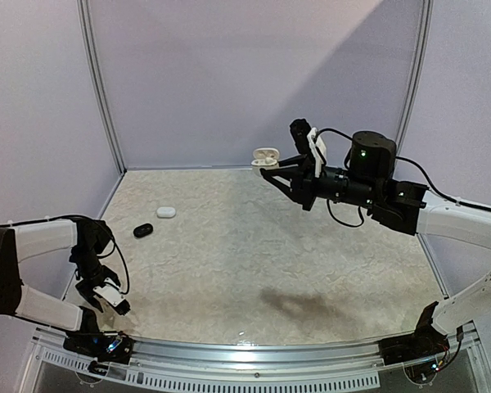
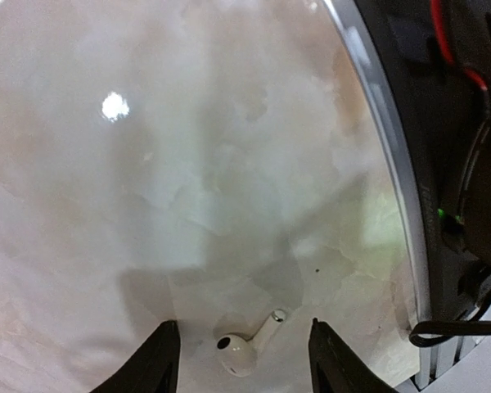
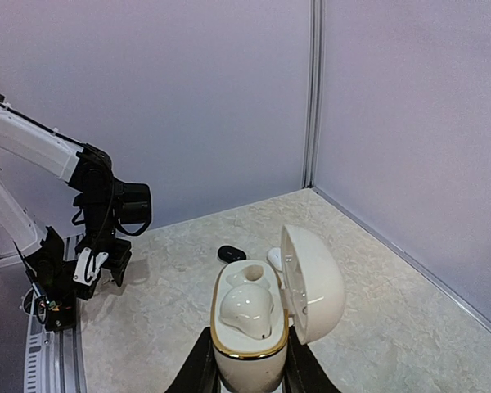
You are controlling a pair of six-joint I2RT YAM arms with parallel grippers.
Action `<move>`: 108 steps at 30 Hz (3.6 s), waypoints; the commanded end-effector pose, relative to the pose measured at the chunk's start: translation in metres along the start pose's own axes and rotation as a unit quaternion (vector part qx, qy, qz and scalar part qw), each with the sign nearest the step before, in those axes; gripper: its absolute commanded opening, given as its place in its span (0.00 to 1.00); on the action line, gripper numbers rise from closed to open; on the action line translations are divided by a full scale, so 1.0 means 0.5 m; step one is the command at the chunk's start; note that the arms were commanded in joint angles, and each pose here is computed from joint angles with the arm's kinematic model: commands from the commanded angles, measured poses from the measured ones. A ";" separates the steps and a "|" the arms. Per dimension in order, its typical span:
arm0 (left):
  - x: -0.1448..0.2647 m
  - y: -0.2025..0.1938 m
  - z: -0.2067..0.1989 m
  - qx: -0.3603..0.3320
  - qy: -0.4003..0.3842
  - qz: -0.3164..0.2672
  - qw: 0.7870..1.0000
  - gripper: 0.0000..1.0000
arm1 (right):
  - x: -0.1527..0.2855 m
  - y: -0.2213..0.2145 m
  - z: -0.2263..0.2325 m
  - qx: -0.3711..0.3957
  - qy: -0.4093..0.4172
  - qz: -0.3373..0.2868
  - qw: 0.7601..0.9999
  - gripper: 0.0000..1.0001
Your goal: Insert the wireless bluetooth earbuds into the charging case
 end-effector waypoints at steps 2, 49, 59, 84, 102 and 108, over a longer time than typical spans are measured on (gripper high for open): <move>0.001 -0.026 -0.011 -0.095 -0.028 0.017 0.995 0.56 | 0.017 0.005 0.001 0.003 0.003 0.000 1.000 0.00; -0.054 -0.061 -0.004 -0.073 0.000 0.049 0.996 0.21 | 0.018 0.010 -0.001 0.017 0.002 0.004 1.000 0.00; -0.027 -0.043 0.018 -0.103 0.034 0.030 0.994 0.01 | 0.016 0.007 0.000 0.017 0.002 0.005 1.000 0.00; 0.004 0.192 0.231 -0.398 -0.035 0.051 0.915 0.00 | 0.021 -0.008 0.008 0.007 0.012 0.011 1.000 0.00; 0.012 0.354 0.228 -0.450 0.013 0.031 0.892 0.52 | 0.035 -0.002 0.007 -0.010 0.005 0.011 1.000 0.00; 0.083 0.381 0.226 -0.373 0.066 -0.007 0.926 0.62 | 0.024 0.014 0.005 -0.008 0.013 0.007 1.000 0.00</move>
Point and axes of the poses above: each gripper's point midway between its finger pads, its own x axis back along the fingers, its own z axis along the line the jaws close on, y = z × x, the point moved 4 cm from there along x, back along the fingers, and after that the axes turned 12 degrees about x, right-handed, at the moved point
